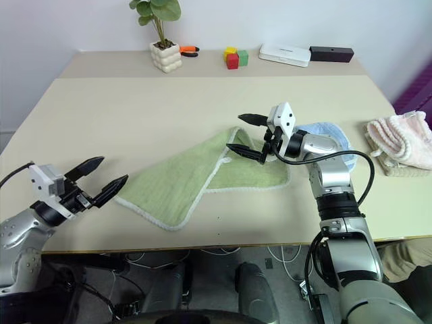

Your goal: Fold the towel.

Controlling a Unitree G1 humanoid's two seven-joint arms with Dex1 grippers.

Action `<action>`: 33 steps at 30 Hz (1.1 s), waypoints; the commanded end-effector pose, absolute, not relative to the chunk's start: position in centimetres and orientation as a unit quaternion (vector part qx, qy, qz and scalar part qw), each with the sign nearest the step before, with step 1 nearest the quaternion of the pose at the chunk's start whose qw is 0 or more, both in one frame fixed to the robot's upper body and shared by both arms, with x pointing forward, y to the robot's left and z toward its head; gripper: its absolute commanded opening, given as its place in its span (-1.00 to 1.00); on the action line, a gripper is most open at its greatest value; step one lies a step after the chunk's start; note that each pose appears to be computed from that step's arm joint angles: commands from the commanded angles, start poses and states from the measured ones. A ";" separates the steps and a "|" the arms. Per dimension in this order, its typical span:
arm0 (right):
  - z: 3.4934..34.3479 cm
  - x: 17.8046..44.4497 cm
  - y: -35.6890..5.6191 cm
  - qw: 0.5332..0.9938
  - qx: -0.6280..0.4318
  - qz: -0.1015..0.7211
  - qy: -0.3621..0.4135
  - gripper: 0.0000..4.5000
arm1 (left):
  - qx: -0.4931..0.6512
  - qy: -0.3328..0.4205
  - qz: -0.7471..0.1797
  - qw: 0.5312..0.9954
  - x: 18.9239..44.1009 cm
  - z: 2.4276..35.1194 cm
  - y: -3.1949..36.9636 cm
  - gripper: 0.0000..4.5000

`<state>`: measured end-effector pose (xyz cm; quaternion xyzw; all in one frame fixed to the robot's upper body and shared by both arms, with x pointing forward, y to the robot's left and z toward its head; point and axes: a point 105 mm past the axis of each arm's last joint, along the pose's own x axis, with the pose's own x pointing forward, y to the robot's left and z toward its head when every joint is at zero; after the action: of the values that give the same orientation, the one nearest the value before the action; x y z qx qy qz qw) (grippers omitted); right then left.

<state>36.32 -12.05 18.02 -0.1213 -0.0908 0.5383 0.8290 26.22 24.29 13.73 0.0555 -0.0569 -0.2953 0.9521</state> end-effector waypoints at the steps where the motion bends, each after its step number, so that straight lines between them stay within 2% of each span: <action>1: 18.7 36.1 -11.4 0.826 -0.123 0.537 -0.117 0.97 | 0.072 -0.078 -0.303 0.947 26.2 15.2 23.9 1.00; 14: 18.6 35.6 -13.1 0.854 -0.133 0.487 -0.126 0.97 | 0.073 -0.072 -0.360 0.927 29.6 15.5 22.3 1.00; 21: 19.5 35.5 -12.2 0.854 -0.122 0.482 -0.152 0.97 | 0.054 -0.084 -0.397 0.913 28.9 16.4 21.2 1.00; 24: 19.9 34.8 -10.9 0.848 -0.122 0.489 -0.162 0.97 | 0.027 -0.096 -0.397 0.912 28.8 17.2 22.4 1.00; 33: 20.1 34.8 -11.0 0.860 -0.100 0.468 -0.175 0.97 | -0.019 -0.060 -0.480 0.875 27.6 17.1 19.3 1.00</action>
<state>35.03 -10.93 19.07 -0.1044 -0.1503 0.4765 0.8599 28.36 20.17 16.12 -0.0136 -0.0532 -0.4506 0.8910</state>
